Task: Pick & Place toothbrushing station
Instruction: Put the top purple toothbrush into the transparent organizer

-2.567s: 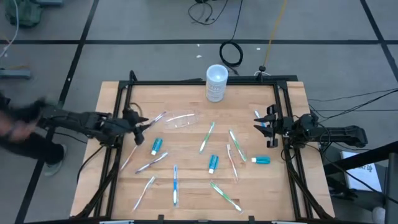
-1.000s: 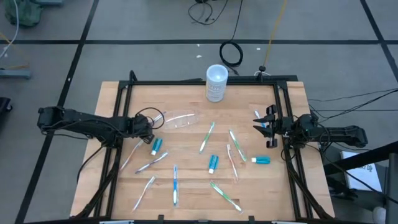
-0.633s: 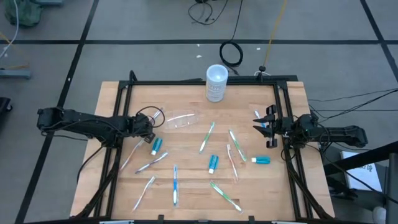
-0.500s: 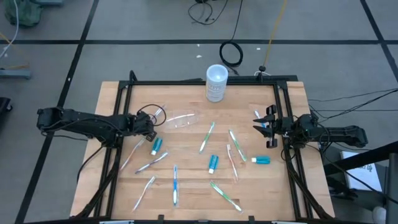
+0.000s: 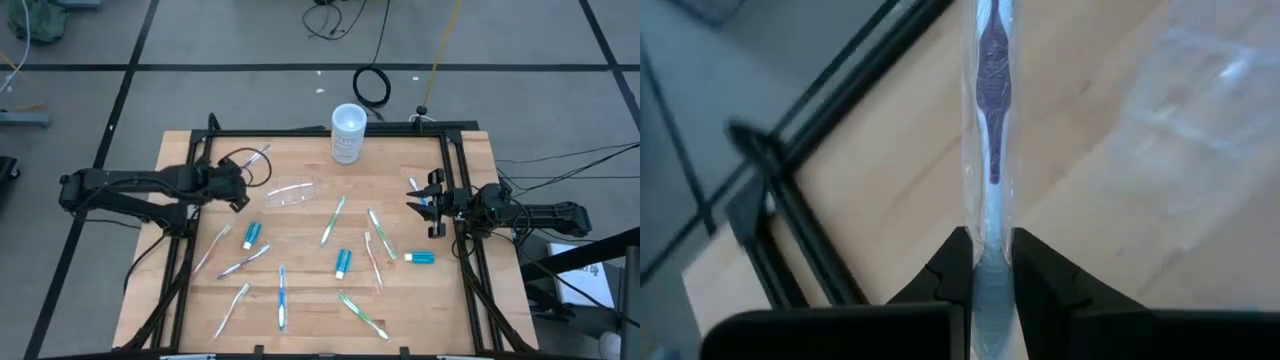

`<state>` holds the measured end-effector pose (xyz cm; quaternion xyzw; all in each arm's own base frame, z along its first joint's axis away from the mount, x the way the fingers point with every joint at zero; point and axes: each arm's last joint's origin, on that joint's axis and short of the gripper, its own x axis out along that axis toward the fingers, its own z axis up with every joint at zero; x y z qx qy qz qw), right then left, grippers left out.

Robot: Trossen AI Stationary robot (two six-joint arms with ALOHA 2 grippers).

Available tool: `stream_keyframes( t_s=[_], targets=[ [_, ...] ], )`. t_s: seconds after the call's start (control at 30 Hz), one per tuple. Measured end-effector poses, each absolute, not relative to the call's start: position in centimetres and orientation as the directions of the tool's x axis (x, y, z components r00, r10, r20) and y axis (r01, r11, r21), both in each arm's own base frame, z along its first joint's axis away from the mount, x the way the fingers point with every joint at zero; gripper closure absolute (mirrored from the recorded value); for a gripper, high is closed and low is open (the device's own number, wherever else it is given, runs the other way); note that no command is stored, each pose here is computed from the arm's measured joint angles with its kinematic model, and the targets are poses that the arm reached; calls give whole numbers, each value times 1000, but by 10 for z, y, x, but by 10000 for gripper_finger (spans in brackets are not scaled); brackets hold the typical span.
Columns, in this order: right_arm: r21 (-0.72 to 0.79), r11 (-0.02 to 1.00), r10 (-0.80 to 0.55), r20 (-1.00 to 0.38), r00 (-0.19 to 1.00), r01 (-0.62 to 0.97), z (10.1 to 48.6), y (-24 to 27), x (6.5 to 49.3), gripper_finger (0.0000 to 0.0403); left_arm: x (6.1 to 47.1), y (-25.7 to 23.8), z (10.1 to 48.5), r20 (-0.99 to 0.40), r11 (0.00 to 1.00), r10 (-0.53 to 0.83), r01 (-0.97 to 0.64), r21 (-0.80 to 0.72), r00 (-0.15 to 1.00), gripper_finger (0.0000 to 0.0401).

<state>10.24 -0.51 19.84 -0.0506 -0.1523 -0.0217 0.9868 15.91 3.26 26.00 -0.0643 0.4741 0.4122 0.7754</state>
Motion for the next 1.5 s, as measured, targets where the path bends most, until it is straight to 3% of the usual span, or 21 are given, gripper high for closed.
stream_keyframes(
  t_s=[0.17,0.4,0.57,0.8,1.13,1.5],
  targets=[
    [-93,994,-28,303,953,58,198,-5,102,298,171,30,297,-827,718,459,-684,131,324,360],
    [-93,994,-28,303,953,59,199,-5,102,298,185,23,330,-891,733,178,-660,-163,417,360],
    [-93,994,-28,302,953,59,198,-5,102,298,192,22,324,-932,694,-81,-652,-307,353,347],
    [-93,994,-28,297,954,58,198,-5,103,298,189,37,308,-981,622,-146,-760,-190,127,354],
    [-93,994,-28,297,955,58,198,-5,103,298,199,67,291,-981,546,-183,-825,-149,56,341],
    [-93,994,-28,297,954,58,198,-5,103,298,217,75,270,-952,630,-307,-750,-202,-1,339]
  ],
)
